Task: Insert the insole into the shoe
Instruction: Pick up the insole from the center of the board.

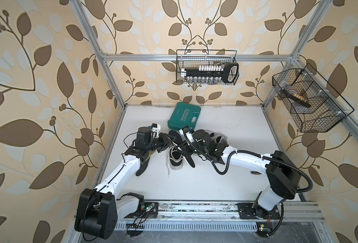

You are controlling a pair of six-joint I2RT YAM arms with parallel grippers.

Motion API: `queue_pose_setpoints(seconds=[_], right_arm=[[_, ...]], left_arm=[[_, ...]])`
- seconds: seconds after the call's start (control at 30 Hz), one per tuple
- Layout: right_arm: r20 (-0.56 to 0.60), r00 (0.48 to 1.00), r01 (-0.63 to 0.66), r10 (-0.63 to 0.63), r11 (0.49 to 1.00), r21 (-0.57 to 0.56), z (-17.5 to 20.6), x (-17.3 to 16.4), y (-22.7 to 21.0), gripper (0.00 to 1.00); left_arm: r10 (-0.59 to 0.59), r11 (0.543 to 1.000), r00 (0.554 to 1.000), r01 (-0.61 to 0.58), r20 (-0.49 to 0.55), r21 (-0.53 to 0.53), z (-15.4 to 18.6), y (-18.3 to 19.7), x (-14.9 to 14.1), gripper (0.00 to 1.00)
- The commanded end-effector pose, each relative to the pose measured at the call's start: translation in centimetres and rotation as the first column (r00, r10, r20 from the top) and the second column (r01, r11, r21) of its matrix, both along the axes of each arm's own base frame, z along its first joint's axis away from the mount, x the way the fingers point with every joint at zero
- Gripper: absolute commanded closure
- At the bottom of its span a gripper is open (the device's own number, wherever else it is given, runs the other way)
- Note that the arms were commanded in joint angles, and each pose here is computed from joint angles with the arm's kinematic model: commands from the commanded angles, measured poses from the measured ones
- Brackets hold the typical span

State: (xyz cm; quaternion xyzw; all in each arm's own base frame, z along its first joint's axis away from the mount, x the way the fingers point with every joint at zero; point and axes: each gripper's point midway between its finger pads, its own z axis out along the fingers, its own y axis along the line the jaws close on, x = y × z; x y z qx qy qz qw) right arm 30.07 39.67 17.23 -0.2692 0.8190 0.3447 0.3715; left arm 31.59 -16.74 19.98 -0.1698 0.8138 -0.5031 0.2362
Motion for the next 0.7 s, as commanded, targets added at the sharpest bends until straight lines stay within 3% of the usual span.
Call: queue_pose_setpoints(seconds=[0.0, 0.13, 0.17, 0.27, 0.33, 0.67], right_arm=[[-0.015, 0.994, -0.111, 0.111, 0.994, -0.014, 0.4, -1.5, 0.7, 0.52], [-0.002, 0.994, -0.11, 0.11, 0.994, -0.009, 0.6, -1.6, 0.5, 0.49], [0.005, 0.995, -0.102, 0.103, 0.995, -0.009, 0.6, -1.5, 0.5, 0.42], [0.03, 0.996, -0.079, 0.079, 0.997, 0.009, 0.9, -1.1, 0.3, 0.14], [0.052, 0.997, -0.062, 0.061, 0.998, 0.031, 1.1, -0.8, 0.3, 0.07], [0.129, 0.991, 0.015, -0.04, 0.983, 0.184, 2.2, 0.6, 0.3, 0.05]], left_arm=[[-0.015, 1.0, 0.997, 0.015, 0.069, 0.005, 1.9, -0.1, 1.0, 0.74], [-0.019, 1.0, 0.997, 0.019, 0.07, 0.001, 1.9, -0.2, 1.1, 0.95], [-0.016, 1.0, 0.998, 0.015, 0.068, 0.001, 1.8, -0.1, 1.0, 0.99], [-0.006, 1.0, 0.998, 0.006, 0.061, -0.003, 1.7, 0.0, 0.8, 1.0], [0.002, 1.0, 0.999, -0.001, 0.048, -0.011, 1.4, 0.0, 0.7, 1.0], [0.03, 0.999, 0.999, -0.029, 0.025, -0.045, 1.2, 0.0, 1.2, 1.0]])
